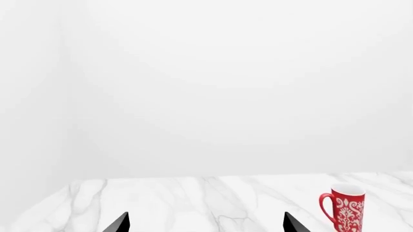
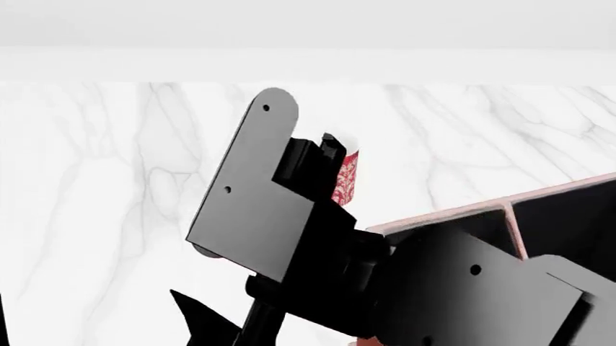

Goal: Pick up the book and place it in the left compartment of the caddy.

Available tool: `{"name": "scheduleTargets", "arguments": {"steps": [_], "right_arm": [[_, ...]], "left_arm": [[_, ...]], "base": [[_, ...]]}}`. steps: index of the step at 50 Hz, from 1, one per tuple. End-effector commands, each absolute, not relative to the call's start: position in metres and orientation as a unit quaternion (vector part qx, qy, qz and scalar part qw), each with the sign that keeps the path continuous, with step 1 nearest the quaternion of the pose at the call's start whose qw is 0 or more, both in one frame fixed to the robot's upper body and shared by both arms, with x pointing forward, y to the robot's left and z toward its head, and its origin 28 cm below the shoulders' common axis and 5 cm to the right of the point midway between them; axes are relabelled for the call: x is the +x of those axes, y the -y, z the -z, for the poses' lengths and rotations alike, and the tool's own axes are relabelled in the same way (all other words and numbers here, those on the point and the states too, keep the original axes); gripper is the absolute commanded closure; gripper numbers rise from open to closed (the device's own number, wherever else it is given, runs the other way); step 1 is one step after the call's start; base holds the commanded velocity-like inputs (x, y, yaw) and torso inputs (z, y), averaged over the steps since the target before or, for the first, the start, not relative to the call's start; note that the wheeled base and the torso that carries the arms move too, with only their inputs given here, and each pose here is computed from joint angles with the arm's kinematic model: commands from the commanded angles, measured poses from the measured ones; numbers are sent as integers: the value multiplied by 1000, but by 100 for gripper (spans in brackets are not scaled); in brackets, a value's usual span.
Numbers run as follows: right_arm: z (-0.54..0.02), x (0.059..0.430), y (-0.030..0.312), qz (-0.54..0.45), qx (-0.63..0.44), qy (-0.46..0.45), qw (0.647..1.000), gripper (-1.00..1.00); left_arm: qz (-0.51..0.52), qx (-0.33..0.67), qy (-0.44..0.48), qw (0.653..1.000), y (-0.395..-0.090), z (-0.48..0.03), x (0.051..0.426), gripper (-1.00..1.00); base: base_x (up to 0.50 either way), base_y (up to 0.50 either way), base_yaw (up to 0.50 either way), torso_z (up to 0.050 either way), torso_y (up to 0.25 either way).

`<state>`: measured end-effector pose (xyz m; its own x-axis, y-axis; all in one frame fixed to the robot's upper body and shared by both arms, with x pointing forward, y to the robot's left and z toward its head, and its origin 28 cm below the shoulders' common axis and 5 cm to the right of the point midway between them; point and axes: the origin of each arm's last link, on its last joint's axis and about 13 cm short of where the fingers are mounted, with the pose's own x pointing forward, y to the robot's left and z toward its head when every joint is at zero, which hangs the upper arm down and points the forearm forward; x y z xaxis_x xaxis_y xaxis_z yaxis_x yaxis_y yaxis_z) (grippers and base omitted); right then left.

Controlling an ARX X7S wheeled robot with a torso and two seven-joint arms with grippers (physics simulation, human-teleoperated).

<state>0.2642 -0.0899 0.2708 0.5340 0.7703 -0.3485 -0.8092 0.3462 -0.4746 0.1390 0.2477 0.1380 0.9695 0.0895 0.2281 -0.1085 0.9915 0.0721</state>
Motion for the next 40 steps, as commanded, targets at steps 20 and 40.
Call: {"name": "scheduleTargets", "arguments": {"steps": [20,40], "right_arm": [[-236,273,78,-537,-297,-77,786,-100],[-222,274,67,-561,-297,-104,765,-100]], "left_arm": [[-52,44,114,991,-248,-138,139,-100],[-53,43,116,991,-249,-139,139,-100]], "base": [[0,0,0,0,0],[0,0,0,0,0]]}}
